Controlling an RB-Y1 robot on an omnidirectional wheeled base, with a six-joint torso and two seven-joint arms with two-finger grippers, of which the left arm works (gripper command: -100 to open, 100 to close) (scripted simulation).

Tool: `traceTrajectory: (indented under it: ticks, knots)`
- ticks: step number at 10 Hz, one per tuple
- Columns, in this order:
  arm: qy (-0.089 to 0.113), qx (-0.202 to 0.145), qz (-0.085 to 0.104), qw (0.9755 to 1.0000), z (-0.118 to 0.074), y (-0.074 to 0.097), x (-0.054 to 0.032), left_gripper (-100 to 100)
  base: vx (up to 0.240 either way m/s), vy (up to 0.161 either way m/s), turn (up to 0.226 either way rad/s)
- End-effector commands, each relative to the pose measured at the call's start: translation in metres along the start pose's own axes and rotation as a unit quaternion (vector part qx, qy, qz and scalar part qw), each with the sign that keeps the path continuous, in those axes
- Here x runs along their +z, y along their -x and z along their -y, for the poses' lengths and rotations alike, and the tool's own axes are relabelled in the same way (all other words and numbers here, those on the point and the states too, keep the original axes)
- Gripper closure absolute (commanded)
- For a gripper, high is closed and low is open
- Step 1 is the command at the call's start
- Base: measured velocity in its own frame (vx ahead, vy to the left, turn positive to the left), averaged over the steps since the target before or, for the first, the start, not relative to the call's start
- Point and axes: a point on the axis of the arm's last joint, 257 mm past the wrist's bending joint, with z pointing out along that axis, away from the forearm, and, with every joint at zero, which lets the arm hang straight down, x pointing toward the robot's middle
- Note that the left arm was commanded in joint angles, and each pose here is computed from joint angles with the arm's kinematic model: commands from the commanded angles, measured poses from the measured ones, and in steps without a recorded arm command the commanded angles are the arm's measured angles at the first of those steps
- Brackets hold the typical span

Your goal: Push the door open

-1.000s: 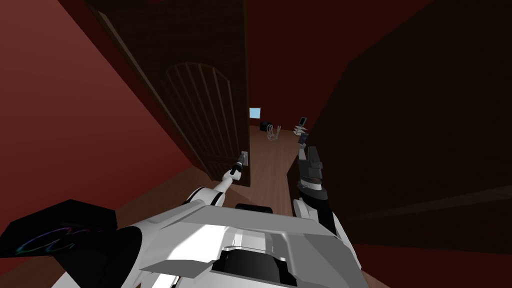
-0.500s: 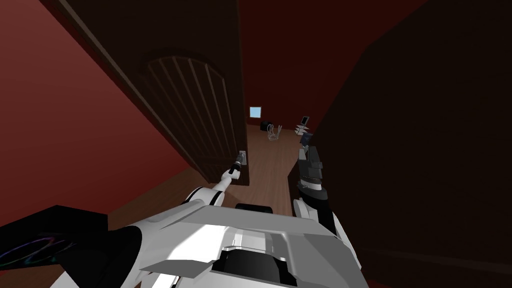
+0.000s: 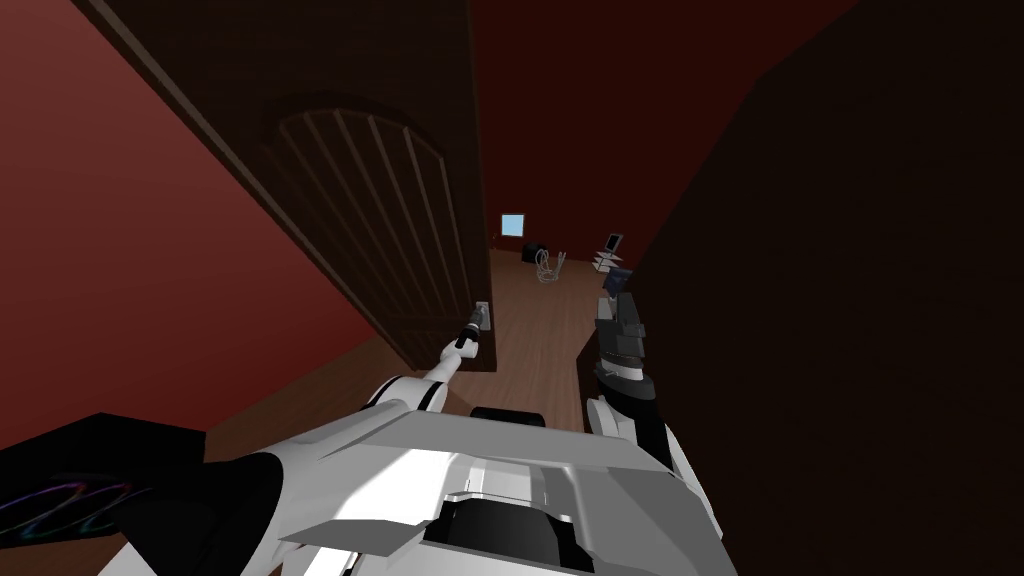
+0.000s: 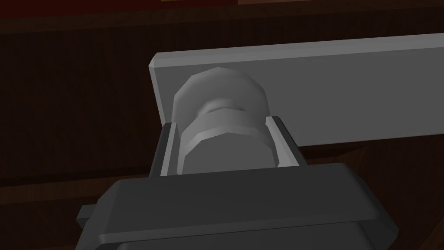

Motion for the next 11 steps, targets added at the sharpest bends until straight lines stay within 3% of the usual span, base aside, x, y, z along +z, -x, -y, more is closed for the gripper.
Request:
traceTrajectory:
  ticks: [1, 11]
  knots:
    - [-0.004, 0.003, 0.020, 0.9998, 0.007, 0.023, 0.0040, 100, 0.163, -0.099, 0.069]
    - [-0.001, -0.003, 0.084, 0.9965, 0.006, 0.080, -0.0005, 100, 0.173, -0.107, 0.070]
